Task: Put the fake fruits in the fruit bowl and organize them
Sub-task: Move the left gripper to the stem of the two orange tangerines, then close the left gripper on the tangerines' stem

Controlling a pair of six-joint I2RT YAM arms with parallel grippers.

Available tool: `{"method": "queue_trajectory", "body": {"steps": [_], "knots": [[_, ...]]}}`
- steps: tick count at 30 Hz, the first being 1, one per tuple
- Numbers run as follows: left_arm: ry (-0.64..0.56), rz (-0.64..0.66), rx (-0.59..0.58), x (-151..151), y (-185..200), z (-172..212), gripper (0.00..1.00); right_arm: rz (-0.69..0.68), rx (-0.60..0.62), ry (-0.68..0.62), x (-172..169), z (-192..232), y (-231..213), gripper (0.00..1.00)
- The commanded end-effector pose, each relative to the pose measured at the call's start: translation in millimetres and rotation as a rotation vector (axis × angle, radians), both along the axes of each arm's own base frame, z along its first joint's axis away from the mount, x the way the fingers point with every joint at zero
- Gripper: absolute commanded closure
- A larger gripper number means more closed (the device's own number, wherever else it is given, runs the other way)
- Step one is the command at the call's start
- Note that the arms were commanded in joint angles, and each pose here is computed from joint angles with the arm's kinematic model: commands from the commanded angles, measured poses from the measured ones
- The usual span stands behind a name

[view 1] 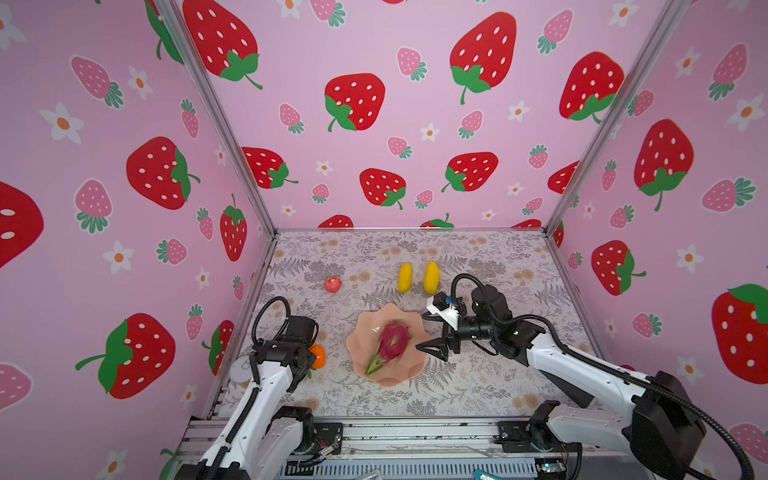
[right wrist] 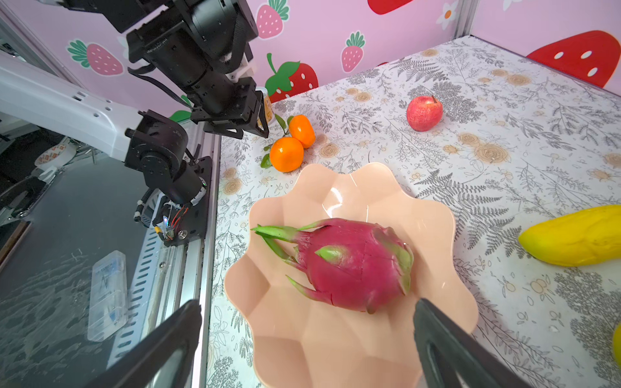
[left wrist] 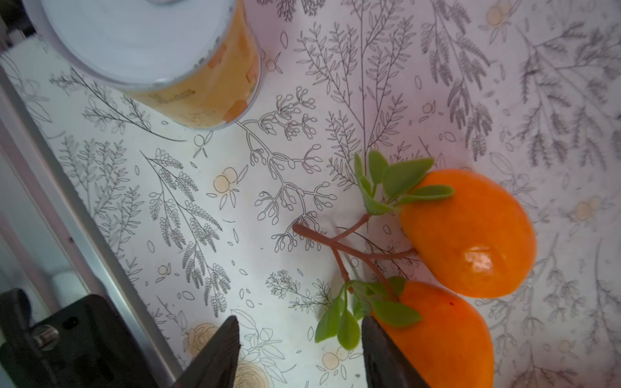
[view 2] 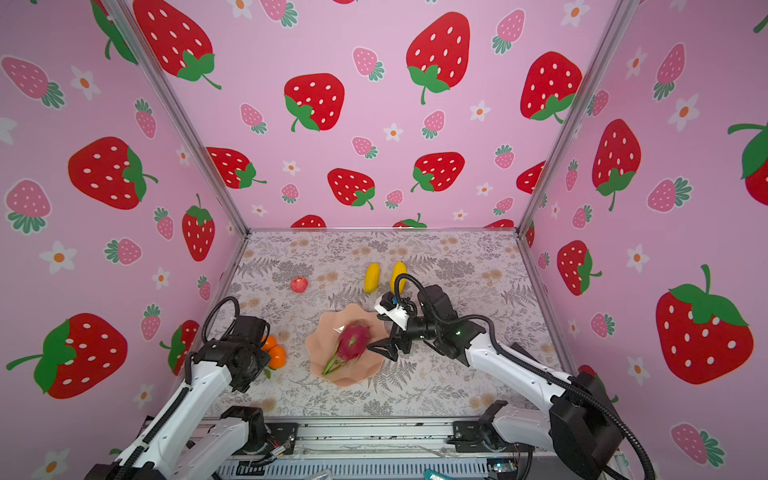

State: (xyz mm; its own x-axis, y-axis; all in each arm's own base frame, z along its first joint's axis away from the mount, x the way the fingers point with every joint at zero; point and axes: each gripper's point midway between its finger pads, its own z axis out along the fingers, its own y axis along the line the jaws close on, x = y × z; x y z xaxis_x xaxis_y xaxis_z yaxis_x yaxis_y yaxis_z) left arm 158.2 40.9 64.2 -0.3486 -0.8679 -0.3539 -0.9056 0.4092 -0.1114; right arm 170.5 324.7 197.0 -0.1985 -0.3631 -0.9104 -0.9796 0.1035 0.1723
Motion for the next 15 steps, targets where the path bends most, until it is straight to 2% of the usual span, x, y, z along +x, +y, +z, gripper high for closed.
{"method": "queue_trajectory", "body": {"steps": [1,4,6,8,11,15], "knots": [[-0.161,0.229,-0.066,5,2,8,0.41,-0.01,-0.023,-0.029,3,-7,-5,0.01],[-0.192,0.353,-0.033,-10,14,15,0.45,-0.008,-0.019,-0.022,5,-8,-5,0.01],[-0.149,0.408,-0.029,-19,16,13,0.45,-0.01,-0.019,-0.013,7,-10,-6,0.01],[-0.061,0.478,-0.073,-27,10,5,0.46,-0.015,-0.02,-0.005,10,-12,-7,0.01],[-0.04,0.497,-0.14,-13,0,-4,0.46,-0.02,-0.023,0.005,12,-15,-7,0.01],[-0.067,0.505,-0.122,4,5,2,0.5,-0.029,-0.033,0.01,14,-19,-8,0.01]]}}
